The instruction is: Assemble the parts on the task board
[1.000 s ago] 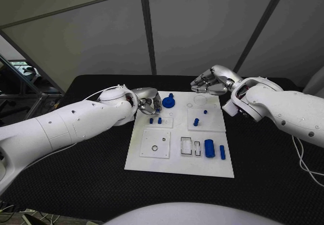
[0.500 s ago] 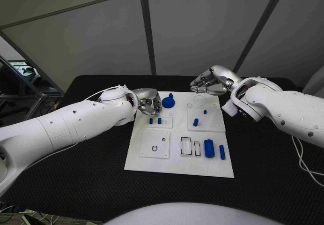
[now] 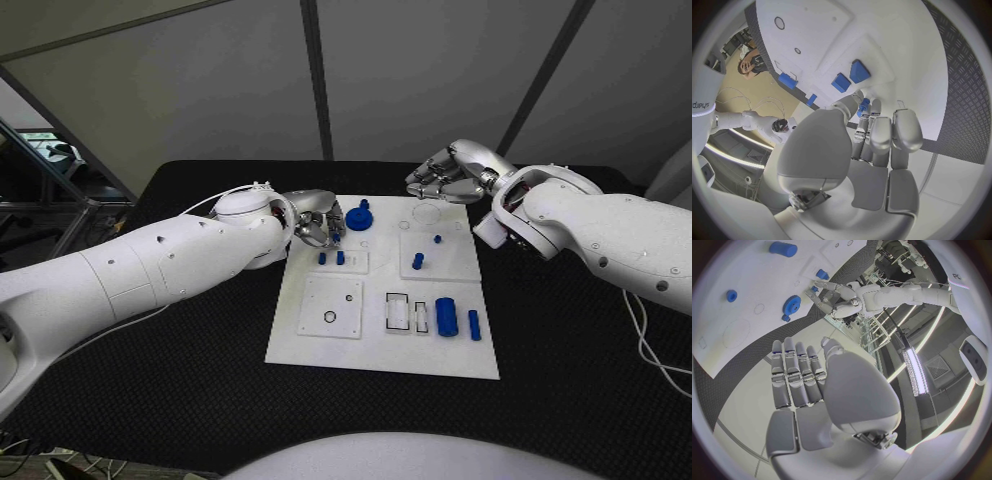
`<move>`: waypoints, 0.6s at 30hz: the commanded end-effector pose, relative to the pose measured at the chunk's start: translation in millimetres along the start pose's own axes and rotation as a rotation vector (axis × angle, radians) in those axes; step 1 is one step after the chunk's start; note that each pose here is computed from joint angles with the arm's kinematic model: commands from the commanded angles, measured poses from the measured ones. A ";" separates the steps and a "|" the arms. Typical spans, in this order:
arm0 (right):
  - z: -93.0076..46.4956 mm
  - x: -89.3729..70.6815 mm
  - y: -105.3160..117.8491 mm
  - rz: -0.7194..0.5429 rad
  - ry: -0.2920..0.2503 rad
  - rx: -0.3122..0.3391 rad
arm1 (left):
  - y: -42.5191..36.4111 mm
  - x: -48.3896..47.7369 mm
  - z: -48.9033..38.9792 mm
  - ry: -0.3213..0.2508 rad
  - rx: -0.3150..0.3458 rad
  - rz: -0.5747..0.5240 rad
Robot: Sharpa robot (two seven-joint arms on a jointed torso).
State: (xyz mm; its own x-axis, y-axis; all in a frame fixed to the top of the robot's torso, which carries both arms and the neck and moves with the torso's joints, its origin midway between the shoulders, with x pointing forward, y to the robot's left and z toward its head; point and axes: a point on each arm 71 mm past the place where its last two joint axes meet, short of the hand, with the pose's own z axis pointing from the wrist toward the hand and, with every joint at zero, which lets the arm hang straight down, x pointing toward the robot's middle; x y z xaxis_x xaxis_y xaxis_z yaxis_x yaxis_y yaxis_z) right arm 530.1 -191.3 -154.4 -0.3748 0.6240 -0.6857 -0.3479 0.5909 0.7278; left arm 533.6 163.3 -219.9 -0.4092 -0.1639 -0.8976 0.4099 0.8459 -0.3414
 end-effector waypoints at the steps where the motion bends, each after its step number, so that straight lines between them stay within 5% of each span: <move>1: 0.3 -0.5 1.1 0.002 0.002 -0.006 | 0.9 -0.7 -0.1 0.002 -0.018 0.005; 12: -0.4 -2.5 -1.6 -0.001 -0.004 0.004 | 5.5 -1.9 -2.9 -0.005 -0.034 0.005; 18: -2.0 -6.8 -6.1 -0.026 -0.021 0.016 | 16.0 -6.0 -9.4 -0.028 -0.059 0.005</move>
State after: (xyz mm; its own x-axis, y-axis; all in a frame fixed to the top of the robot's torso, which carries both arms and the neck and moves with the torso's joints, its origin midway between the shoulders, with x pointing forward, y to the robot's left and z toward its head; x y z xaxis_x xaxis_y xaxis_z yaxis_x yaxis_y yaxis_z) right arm 532.3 -198.5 -155.5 -0.3632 0.6244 -0.6915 -0.3370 0.6039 0.7223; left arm 533.9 179.4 -219.2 -0.4011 -0.1669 -0.9007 0.3752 0.8671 -0.3277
